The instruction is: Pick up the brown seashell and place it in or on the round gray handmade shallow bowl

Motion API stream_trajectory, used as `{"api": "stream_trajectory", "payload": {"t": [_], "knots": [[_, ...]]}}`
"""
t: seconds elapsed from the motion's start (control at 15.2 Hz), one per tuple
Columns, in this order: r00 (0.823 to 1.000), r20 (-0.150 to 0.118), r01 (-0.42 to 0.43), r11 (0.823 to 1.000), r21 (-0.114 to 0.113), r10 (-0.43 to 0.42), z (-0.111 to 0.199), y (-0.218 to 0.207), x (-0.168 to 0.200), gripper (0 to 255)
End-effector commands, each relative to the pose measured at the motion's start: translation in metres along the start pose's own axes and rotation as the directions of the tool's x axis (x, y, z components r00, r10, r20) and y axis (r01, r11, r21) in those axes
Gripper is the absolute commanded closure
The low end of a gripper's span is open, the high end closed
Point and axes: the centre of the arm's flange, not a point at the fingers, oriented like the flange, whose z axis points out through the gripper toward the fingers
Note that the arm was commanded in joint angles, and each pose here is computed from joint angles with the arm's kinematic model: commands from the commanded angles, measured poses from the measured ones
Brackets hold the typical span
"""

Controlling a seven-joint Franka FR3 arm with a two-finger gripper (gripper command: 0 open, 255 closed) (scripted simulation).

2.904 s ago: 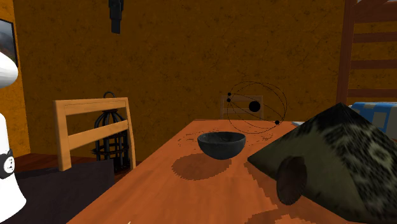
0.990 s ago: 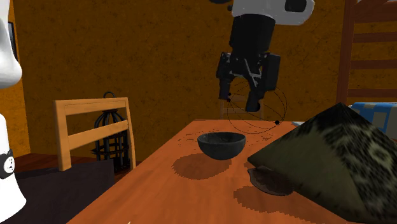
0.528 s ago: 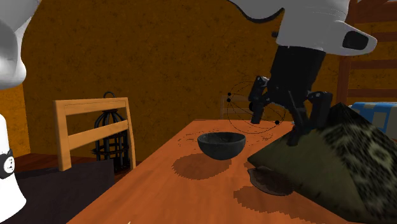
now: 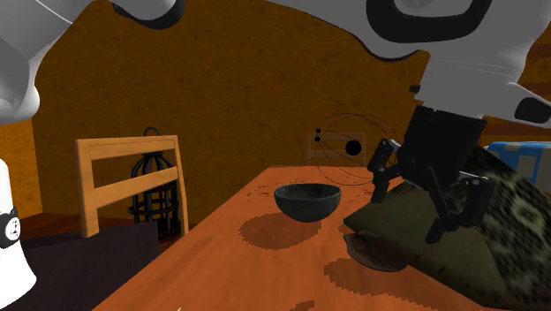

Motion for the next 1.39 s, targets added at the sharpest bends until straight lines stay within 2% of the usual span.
{"api": "stream_trajectory", "payload": {"t": [0.0,0.13,0.66,0.73,1.32], "knots": [[1.0,-0.001,0.0,1.0,0.0,0.0,0.011,0.001,0.002,0],[1.0,-0.001,0.0,1.0,0.0,0.0,0.024,0.001,0.002,0],[1.0,-0.001,0.0,1.0,0.0,0.0,0.024,0.001,0.002,0],[1.0,-0.001,0.0,1.0,0.0,0.0,0.024,0.001,0.002,255],[1.0,-0.001,0.0,1.0,0.0,0.0,0.024,0.001,0.002,255]]}}
